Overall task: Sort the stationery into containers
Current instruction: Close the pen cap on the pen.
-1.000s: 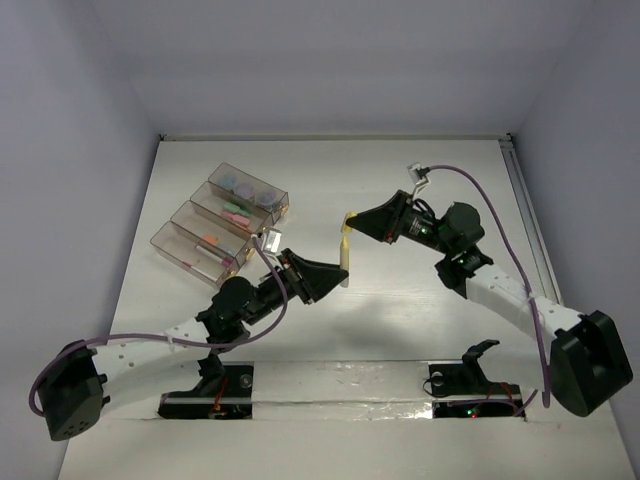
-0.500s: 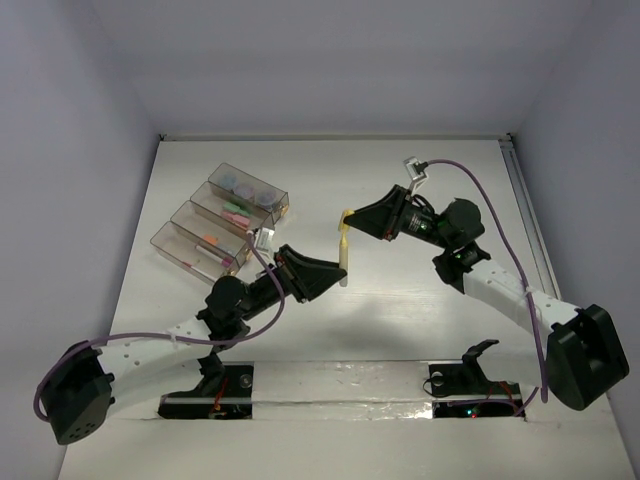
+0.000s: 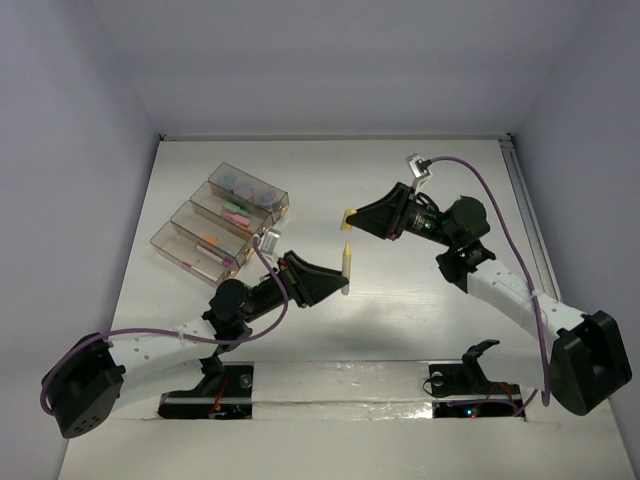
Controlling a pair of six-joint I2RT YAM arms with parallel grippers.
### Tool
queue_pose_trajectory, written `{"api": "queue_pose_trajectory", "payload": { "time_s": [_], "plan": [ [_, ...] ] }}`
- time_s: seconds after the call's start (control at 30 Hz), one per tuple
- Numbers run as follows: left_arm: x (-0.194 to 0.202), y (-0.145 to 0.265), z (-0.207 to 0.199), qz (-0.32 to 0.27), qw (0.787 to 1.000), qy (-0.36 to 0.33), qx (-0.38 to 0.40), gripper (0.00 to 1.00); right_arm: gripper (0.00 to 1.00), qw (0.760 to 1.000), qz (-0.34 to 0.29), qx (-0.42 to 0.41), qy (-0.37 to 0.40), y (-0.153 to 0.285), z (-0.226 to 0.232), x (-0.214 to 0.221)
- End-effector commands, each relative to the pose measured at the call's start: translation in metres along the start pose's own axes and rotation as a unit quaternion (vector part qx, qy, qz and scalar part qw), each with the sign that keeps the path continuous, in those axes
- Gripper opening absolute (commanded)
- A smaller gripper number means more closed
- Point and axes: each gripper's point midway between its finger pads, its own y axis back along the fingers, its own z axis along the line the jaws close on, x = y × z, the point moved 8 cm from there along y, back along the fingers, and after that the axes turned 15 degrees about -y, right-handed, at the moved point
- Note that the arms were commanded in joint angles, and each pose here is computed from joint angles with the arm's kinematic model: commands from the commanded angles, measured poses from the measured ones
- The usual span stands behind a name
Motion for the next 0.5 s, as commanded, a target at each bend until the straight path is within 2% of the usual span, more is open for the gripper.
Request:
{"api": "queue_pose_trajectory", "payload": {
  "time_s": [0.0,0.47],
  "plan": [
    [-0.0153,0.0007,-0.0153,-0.036,0.998,-0.011,0.045,0.0,0.0,0.999,0.011,-0.03,0.041,-0.0004,0.0231,-0.0072],
    [-0.0226,0.0013,-0.0118,-0.044,0.998,-0.02,0.034,0.0,0.0,0.998,0.04,-0.035,0.035,-0.0006,0.0176,-0.0021]
  ]
}}
